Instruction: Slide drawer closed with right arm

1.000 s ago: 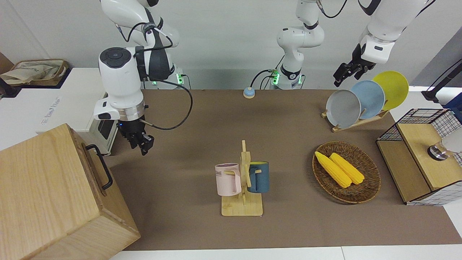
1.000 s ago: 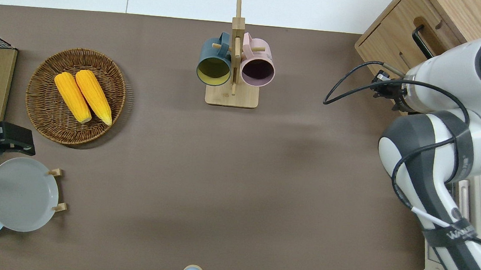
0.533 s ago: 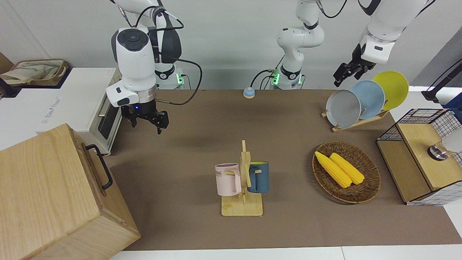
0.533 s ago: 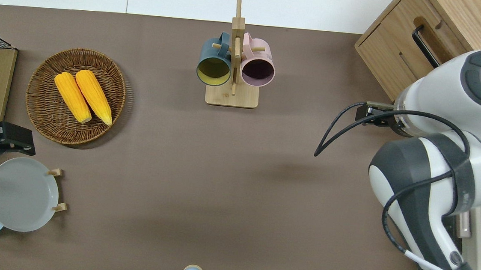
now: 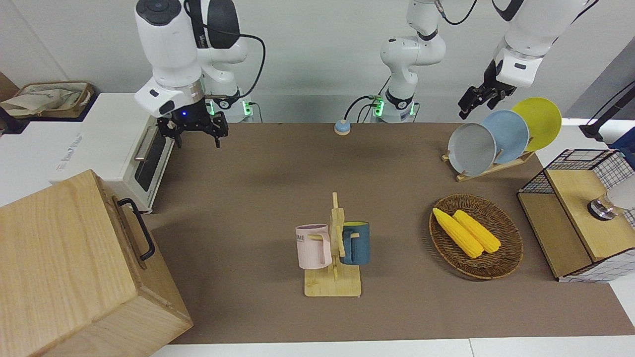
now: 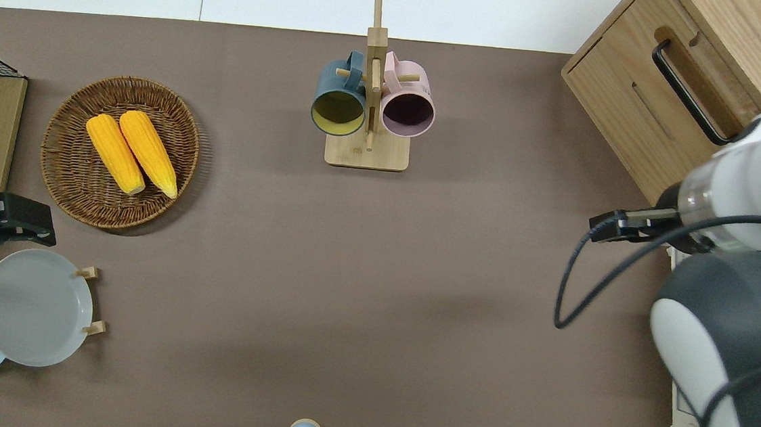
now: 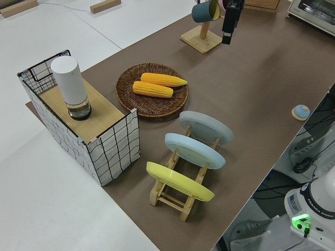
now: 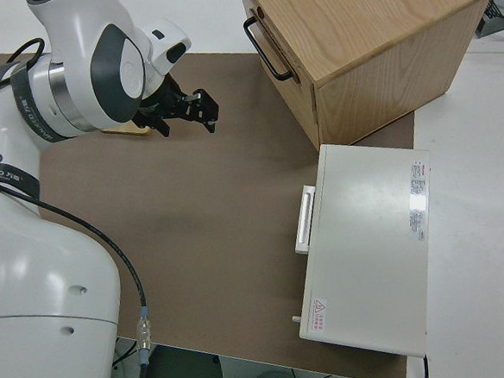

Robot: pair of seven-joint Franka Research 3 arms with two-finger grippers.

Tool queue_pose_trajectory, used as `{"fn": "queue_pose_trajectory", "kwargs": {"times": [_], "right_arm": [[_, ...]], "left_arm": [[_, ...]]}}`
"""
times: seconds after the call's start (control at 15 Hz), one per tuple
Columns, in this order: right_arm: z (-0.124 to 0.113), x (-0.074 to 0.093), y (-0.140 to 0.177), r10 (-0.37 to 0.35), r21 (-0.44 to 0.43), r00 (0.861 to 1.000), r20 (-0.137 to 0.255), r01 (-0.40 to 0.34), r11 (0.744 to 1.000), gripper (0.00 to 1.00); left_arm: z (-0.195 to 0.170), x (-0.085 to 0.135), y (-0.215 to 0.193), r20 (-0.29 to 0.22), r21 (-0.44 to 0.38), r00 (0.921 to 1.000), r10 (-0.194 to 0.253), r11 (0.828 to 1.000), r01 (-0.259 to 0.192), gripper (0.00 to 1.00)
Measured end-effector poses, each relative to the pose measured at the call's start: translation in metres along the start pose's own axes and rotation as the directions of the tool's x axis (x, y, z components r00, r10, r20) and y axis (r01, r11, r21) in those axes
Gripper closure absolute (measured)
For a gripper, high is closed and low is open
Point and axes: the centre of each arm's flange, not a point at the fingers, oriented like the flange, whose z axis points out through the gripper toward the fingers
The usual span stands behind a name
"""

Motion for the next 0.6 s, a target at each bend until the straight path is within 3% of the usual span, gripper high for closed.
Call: {"fn": "queue_pose_trajectory", "kwargs": {"times": [0.27,0.6], "right_arm": [[-0.038,-0.024,0.041,-0.064,0.084,0.998,-0.015,0.065,0.994,0.01],[-0.046,-0.025,0.028,-0.091,0.078,0.996,-0.026,0.092,0.993,0.01]], "left_arm": [[0.0,0.0,0.0,0.0,0.0,1.0,0.0,1.0,0.0,0.0],[0.0,0.0,0.0,0.0,0.0,1.0,0.0,1.0,0.0,0.0]]}}
